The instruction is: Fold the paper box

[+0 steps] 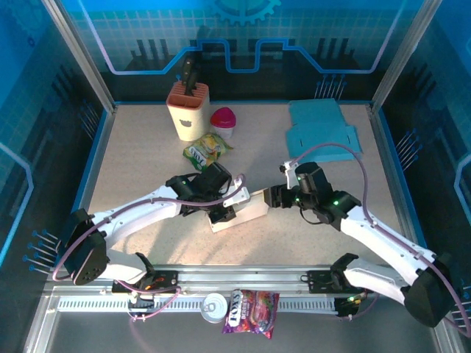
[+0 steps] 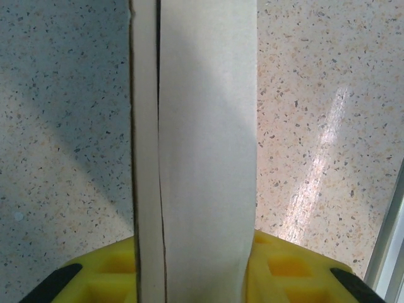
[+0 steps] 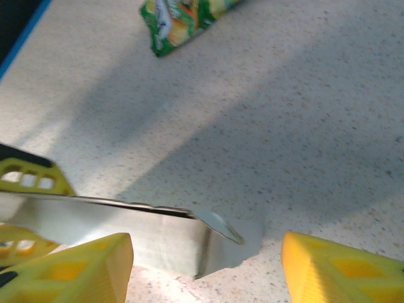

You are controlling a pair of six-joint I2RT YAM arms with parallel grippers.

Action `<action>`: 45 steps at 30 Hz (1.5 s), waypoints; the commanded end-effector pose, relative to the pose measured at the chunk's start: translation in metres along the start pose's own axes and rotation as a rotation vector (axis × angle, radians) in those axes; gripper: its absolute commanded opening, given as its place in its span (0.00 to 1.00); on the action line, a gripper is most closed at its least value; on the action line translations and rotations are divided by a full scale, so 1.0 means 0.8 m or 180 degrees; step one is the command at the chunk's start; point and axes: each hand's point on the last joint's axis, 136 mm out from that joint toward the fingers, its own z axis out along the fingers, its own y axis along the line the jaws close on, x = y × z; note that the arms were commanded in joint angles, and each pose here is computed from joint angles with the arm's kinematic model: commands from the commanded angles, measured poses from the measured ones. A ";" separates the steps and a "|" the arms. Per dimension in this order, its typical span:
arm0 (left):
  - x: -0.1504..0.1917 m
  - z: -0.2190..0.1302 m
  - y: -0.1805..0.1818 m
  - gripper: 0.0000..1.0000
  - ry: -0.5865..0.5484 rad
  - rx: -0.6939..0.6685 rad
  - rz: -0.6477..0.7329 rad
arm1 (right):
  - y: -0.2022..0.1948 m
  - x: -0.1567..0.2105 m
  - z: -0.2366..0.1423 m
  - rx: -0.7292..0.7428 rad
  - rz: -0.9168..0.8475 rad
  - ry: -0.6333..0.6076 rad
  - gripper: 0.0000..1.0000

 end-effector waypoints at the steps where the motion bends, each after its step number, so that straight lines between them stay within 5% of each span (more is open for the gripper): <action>1: -0.017 -0.005 0.003 0.29 -0.0131 0.0036 0.0063 | 0.006 -0.013 -0.005 -0.0253 -0.0129 -0.0018 0.62; 12: -0.016 -0.002 0.004 0.29 -0.0107 0.0035 0.0063 | 0.018 -0.011 0.005 -0.0747 -0.0162 0.0222 0.56; 45: -0.018 0.001 0.006 0.29 -0.0100 0.0022 0.0081 | 0.010 -0.006 0.012 -0.0373 -0.0404 0.0387 0.22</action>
